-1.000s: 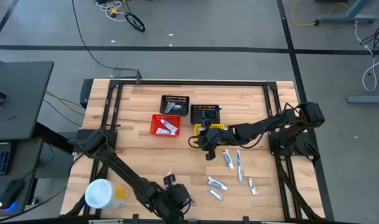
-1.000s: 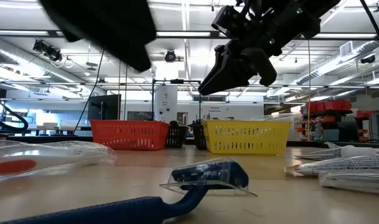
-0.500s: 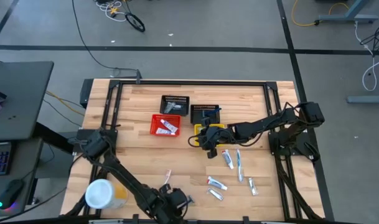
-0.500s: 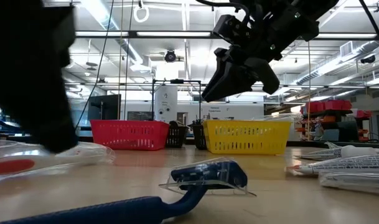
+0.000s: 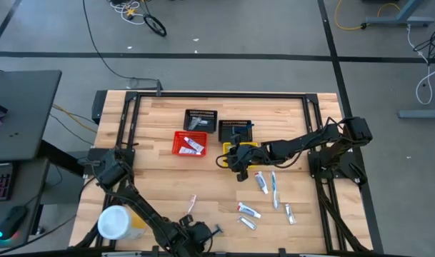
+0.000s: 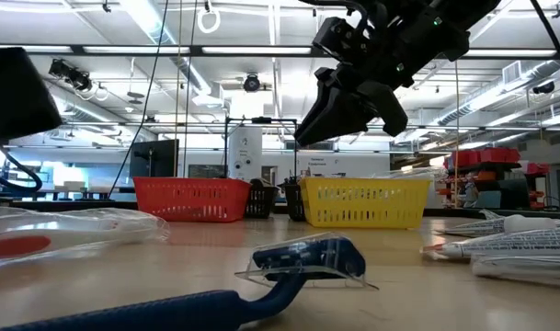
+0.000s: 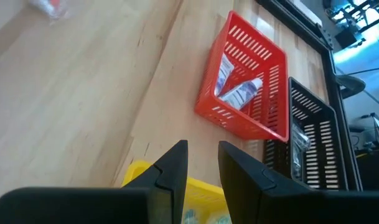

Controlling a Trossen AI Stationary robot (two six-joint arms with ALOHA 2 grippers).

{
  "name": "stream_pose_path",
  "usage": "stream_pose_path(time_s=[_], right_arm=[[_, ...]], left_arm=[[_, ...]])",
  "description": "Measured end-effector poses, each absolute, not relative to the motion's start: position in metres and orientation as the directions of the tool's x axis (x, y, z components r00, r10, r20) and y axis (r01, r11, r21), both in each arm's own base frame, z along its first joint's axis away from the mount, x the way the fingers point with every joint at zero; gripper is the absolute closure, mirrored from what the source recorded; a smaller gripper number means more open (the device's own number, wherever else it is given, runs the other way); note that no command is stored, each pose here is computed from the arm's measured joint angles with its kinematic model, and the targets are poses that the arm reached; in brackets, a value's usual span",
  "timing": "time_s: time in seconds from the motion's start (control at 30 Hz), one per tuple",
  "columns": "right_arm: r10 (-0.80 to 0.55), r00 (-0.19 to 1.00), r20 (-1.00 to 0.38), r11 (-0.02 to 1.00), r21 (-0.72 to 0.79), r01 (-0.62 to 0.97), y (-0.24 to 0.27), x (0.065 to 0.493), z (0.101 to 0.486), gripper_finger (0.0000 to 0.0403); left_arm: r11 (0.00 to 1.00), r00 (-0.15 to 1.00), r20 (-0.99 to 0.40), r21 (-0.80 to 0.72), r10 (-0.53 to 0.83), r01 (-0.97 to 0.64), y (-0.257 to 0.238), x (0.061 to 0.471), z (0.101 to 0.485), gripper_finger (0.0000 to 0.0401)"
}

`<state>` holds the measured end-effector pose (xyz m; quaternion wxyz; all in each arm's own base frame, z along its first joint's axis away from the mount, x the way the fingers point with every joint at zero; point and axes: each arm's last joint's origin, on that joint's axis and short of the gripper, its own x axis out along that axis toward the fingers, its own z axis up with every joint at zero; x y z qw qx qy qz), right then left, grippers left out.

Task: Pick & Place Travel size toiletries
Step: Put the blue razor into the right black bin

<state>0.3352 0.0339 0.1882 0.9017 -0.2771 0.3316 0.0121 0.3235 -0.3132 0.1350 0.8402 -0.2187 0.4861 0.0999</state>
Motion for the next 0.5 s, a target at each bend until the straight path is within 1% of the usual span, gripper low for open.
stream_pose_path(time_s=[0.17, 0.33, 0.4, 0.5], right_arm=[[-0.155, 0.833, -0.531, 0.834, -0.523, -0.178, 0.035, 0.341, 0.195, 0.0304], [-0.147, 0.890, -0.432, 0.864, -0.494, -0.098, 0.036, 0.346, 0.205, 0.0304], [-0.142, 0.889, -0.436, 0.875, -0.475, -0.093, 0.036, 0.346, 0.205, 0.0304], [-0.111, 0.871, -0.478, 0.868, -0.474, -0.150, 0.037, 0.344, 0.201, 0.0308]], left_arm=[[0.911, 0.509, -0.861, -0.221, -0.014, -0.348, -0.311, 0.324, 0.134, 0.0268], [0.924, 0.501, -0.865, -0.187, 0.006, -0.334, -0.305, 0.327, 0.133, 0.0318], [0.923, 0.502, -0.864, -0.177, 0.020, -0.341, -0.303, 0.328, 0.133, 0.0342], [0.925, 0.511, -0.856, -0.132, 0.075, -0.356, -0.297, 0.331, 0.132, 0.0369]])
